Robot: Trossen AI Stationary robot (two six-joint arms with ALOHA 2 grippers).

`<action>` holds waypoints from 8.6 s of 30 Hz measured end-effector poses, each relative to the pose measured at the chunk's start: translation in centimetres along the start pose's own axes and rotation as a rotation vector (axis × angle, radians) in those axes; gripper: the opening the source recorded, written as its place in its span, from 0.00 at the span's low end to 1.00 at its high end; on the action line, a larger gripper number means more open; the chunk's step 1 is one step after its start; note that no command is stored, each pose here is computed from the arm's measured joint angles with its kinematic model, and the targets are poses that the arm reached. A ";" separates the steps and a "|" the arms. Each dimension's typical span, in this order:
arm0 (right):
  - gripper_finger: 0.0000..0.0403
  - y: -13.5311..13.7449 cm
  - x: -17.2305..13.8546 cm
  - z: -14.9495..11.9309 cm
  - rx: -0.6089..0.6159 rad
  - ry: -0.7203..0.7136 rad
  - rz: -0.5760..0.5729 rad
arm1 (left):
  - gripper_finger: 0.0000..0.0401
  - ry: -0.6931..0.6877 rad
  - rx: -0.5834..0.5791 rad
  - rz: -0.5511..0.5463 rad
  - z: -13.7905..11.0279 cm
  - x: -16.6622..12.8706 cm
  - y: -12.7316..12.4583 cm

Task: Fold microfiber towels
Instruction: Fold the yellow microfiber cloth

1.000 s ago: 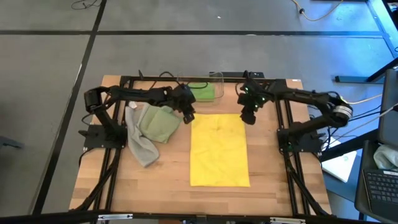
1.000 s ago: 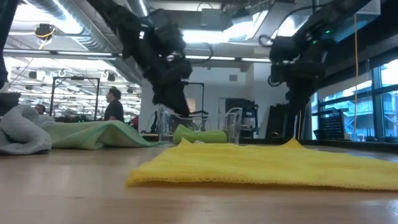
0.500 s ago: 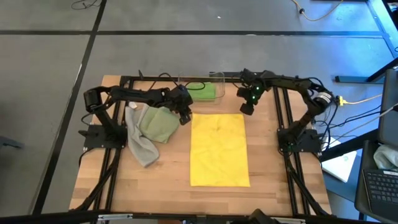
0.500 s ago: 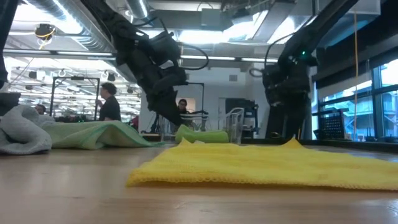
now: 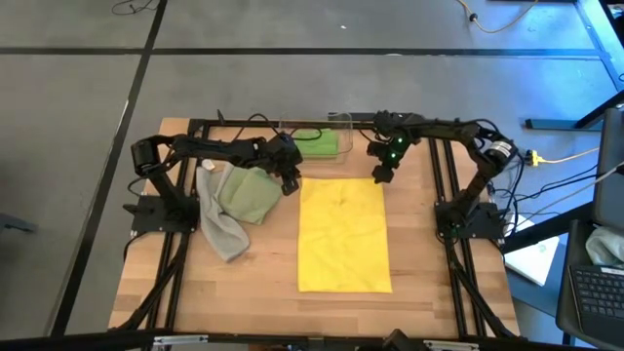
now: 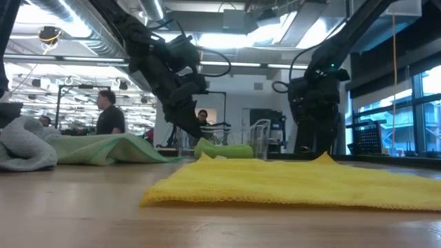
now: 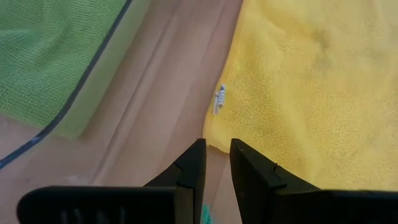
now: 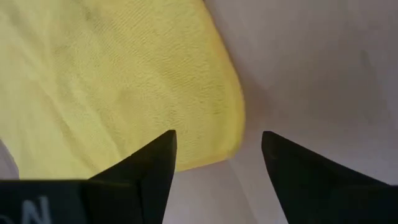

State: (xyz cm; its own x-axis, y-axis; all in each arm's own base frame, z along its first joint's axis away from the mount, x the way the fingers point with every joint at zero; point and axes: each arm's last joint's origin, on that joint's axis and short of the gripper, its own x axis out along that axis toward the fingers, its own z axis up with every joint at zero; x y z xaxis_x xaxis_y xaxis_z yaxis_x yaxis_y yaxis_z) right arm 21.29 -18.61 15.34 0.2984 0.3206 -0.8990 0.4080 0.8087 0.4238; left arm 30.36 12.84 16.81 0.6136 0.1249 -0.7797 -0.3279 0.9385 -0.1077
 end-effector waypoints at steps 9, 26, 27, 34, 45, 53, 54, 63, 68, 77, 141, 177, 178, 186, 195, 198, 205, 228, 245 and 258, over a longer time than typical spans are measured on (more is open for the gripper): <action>0.47 1.8 2.4 -1.0 -0.070 0.092 -0.046 | 0.17 0.000 -0.005 0.017 0.0 0.0 0.0; 0.06 1.1 2.5 -0.5 -0.080 0.023 -0.101 | 0.17 -0.050 0.040 0.051 0.5 0.2 -2.0; 0.04 1.1 2.5 -0.6 -0.082 0.030 -0.099 | 0.17 -0.051 0.040 0.053 0.5 0.2 -1.9; 0.03 1.8 2.7 -0.7 -0.108 0.052 -0.114 | 0.17 -0.049 0.058 0.059 0.4 0.2 -1.9; 0.02 5.1 -0.4 -0.9 -0.239 -0.061 -0.277 | 0.17 -0.097 0.069 0.058 0.9 0.2 -1.9; 0.02 8.2 -1.9 -1.5 -0.342 -0.144 -0.221 | 0.17 -0.122 0.071 0.057 1.1 0.2 -2.0; 0.02 8.5 -1.8 -1.6 -0.354 -0.139 -0.198 | 0.17 -0.127 0.071 0.056 1.2 0.1 -2.0; 0.02 11.9 0.0 -2.4 -0.478 -0.050 -0.201 | 0.17 -0.216 0.161 -0.081 2.0 0.0 -2.4; 0.01 13.3 0.6 -2.6 -0.543 -0.046 -0.210 | 0.19 -0.374 0.254 -0.336 3.4 -0.6 -3.9; 0.02 14.6 1.2 -2.8 -0.584 -0.053 -0.241 | 0.42 -0.424 0.374 -0.286 5.3 -0.4 -6.8; 0.02 18.3 -1.4 -6.2 -0.654 -0.123 -0.315 | 0.52 0.318 0.389 0.021 5.4 5.1 -4.3; 0.02 18.3 -1.4 -6.2 -0.657 -0.124 -0.314 | 0.07 0.351 0.355 0.018 5.1 4.9 -3.7; 0.02 18.3 -1.4 -6.2 -0.657 -0.124 -0.314 | 0.08 0.348 0.357 0.033 5.2 4.9 -3.6; 0.02 18.3 -1.3 -6.2 -0.657 -0.122 -0.314 | 0.25 0.118 0.448 -0.111 7.4 4.3 -4.3; 0.02 18.3 -1.3 -6.2 -0.655 -0.121 -0.312 | 0.47 0.172 0.439 -0.053 6.6 6.1 -2.6; 0.02 18.3 -1.3 -6.2 -0.657 -0.121 -0.312 | 0.50 0.164 0.442 -0.050 6.7 6.1 -2.4; 0.02 18.3 -1.3 -6.2 -0.655 -0.120 -0.305 | 0.51 0.240 0.427 -0.048 6.0 5.9 -1.8; 0.02 18.3 -1.3 -6.2 -0.663 -0.123 -0.304 | 0.49 0.338 0.445 0.019 4.7 7.5 -1.7; 0.02 18.3 -1.3 -6.3 -0.662 -0.117 -0.305 | 0.27 0.383 0.462 -0.009 4.2 7.5 -2.4; 0.02 18.3 -1.3 -6.2 -0.665 -0.117 -0.306 | 0.04 0.382 0.471 0.058 4.6 6.2 -2.2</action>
State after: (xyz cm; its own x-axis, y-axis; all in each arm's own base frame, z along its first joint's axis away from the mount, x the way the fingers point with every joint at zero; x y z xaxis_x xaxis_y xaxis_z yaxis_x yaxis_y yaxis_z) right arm 22.96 -1.16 23.62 0.3606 0.0082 -0.9327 -0.1098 0.9934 -0.0337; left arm 38.16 13.03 15.08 0.2742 0.1377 -0.9518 0.0534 0.9860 0.1580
